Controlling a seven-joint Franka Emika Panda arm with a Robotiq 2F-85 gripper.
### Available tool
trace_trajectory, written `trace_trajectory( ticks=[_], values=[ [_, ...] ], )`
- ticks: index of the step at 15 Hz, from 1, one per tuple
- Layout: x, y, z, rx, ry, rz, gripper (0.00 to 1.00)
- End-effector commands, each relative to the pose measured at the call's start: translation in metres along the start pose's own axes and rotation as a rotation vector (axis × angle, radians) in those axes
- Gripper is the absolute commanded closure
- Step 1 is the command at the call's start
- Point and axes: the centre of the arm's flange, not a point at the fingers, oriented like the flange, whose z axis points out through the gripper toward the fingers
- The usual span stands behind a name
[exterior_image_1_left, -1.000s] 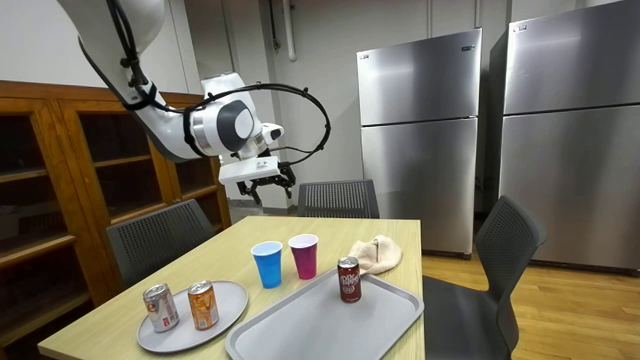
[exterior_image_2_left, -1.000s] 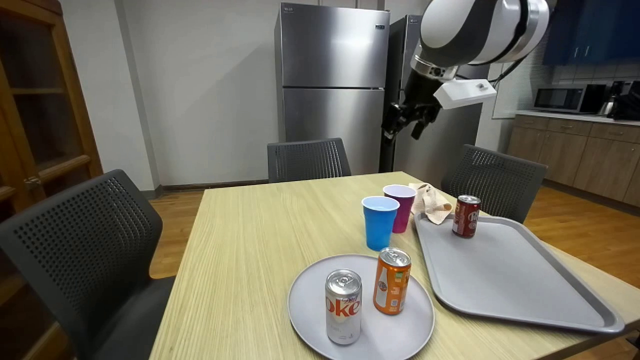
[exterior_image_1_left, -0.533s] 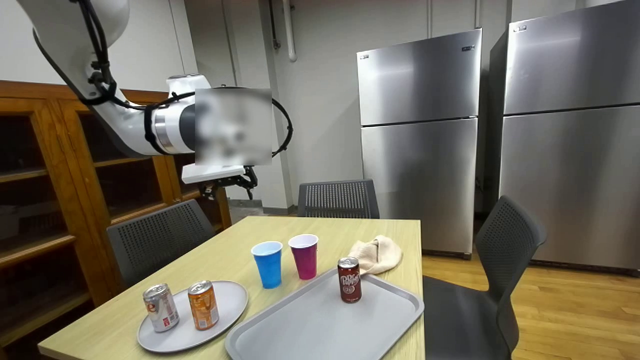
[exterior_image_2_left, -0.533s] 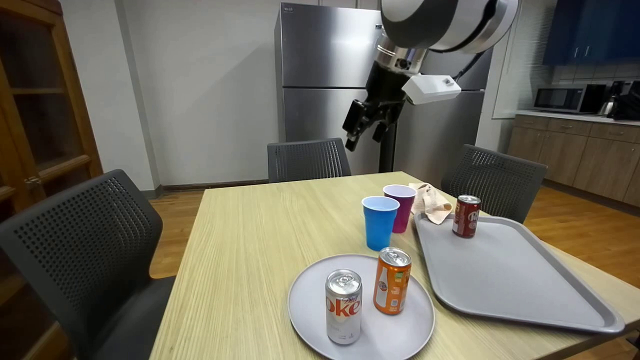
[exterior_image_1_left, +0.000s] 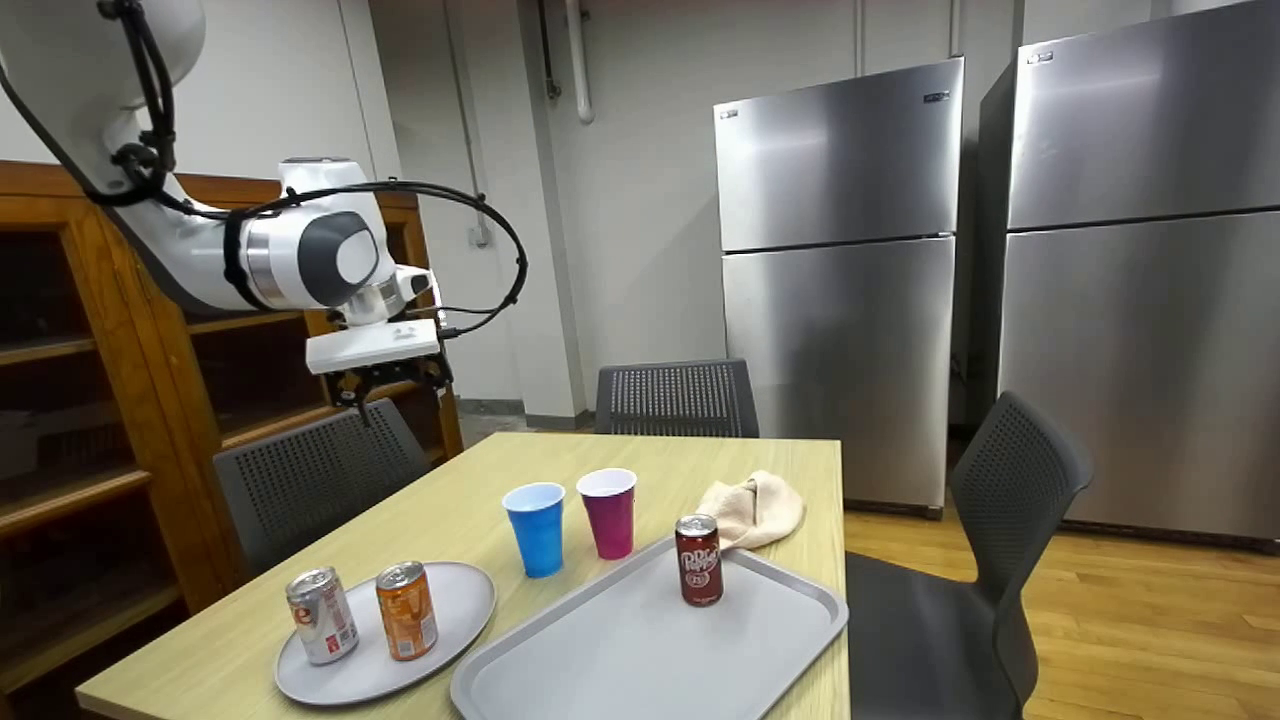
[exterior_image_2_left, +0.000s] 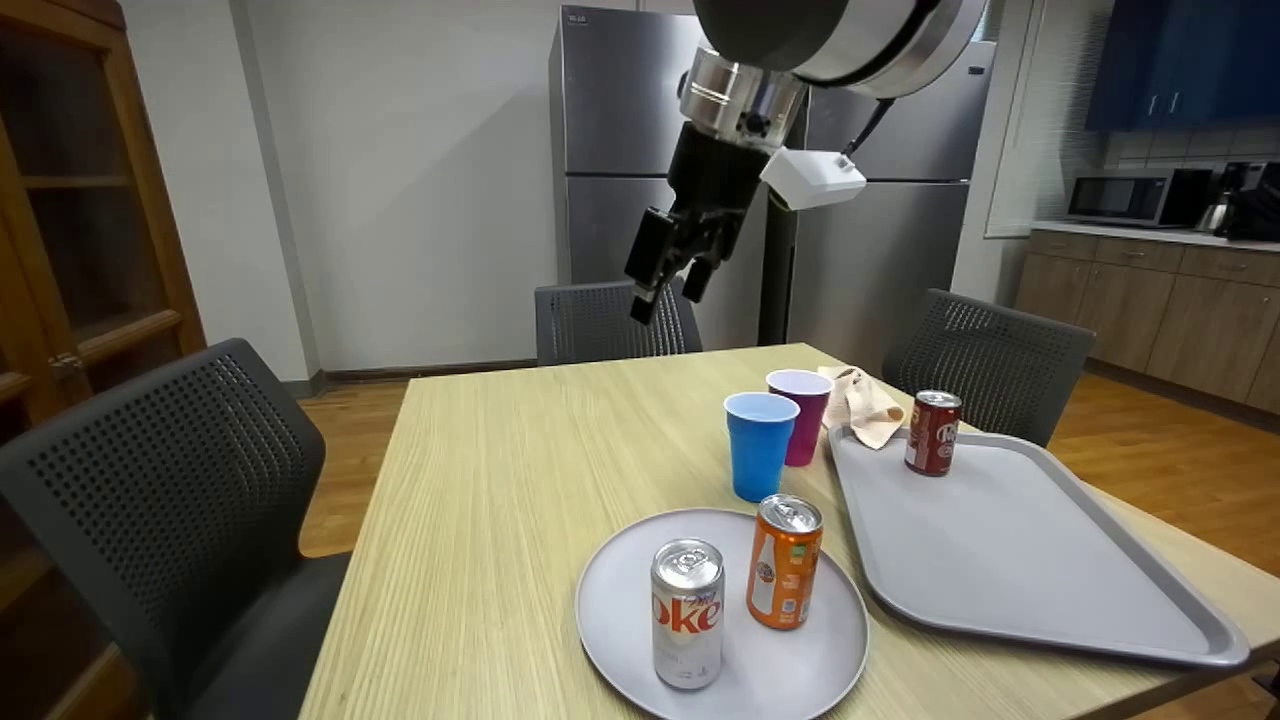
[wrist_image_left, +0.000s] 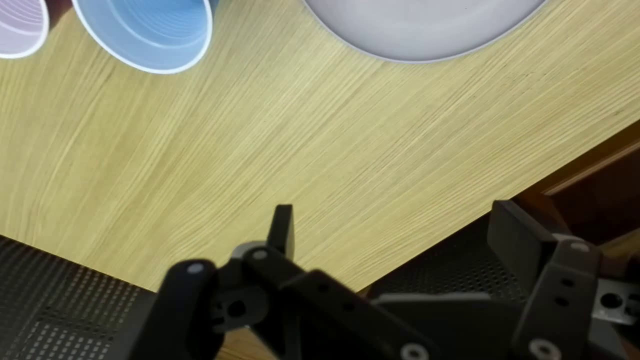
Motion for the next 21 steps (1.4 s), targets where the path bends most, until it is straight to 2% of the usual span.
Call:
trace_trajectory(
  ticks=[1, 9, 15, 21],
  values=[
    [0.012, -0.018, -0.009, 0.058, -0.012, -0.093, 0.0],
    [0.013, -0.069, 0.002, 0.174, -0.095, -0.259, 0.0],
    [0.001, -0.093, 0.018, 0.231, -0.175, -0.323, 0.0],
    [-0.014, -0.113, 0.039, 0.234, -0.224, -0.339, 0.0]
  ],
)
